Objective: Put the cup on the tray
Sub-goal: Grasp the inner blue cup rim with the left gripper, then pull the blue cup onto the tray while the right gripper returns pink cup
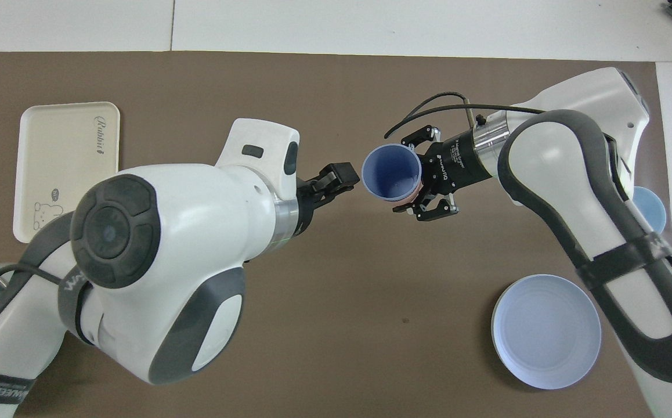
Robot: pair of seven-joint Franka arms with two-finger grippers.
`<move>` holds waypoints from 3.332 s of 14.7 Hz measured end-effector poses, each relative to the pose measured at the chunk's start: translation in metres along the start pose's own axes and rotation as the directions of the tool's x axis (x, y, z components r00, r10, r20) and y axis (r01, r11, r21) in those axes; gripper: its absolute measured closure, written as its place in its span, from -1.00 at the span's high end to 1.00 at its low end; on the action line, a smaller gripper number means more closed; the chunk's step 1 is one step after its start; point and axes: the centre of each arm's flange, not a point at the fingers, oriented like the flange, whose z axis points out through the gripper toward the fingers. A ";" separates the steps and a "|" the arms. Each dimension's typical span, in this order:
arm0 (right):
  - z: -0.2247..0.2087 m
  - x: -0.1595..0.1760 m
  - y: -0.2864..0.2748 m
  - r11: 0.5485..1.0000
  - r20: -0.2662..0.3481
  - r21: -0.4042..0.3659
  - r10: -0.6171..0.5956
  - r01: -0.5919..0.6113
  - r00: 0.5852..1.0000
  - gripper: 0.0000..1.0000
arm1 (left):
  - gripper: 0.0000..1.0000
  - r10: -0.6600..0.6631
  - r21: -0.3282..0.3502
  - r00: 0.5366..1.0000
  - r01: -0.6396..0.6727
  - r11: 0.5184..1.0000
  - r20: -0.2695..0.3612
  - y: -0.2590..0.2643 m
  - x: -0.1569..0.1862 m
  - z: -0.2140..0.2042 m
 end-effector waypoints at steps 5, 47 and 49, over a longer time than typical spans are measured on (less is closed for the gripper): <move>0.014 -0.017 0.000 1.000 -0.012 0.023 0.002 -0.001 1.000 0.57 | 0.39 -0.005 0.005 1.000 0.005 1.000 0.004 0.027 -0.010 0.033; -0.061 0.327 0.025 0.971 0.289 0.220 0.026 -0.092 0.957 0.57 | -0.91 0.235 0.310 0.971 -0.211 0.927 -0.042 -0.451 0.319 -0.013; -0.060 0.343 0.029 0.970 0.293 0.227 0.016 -0.086 0.956 0.57 | -0.91 0.242 0.314 0.970 -0.219 0.924 -0.036 -0.463 0.318 0.003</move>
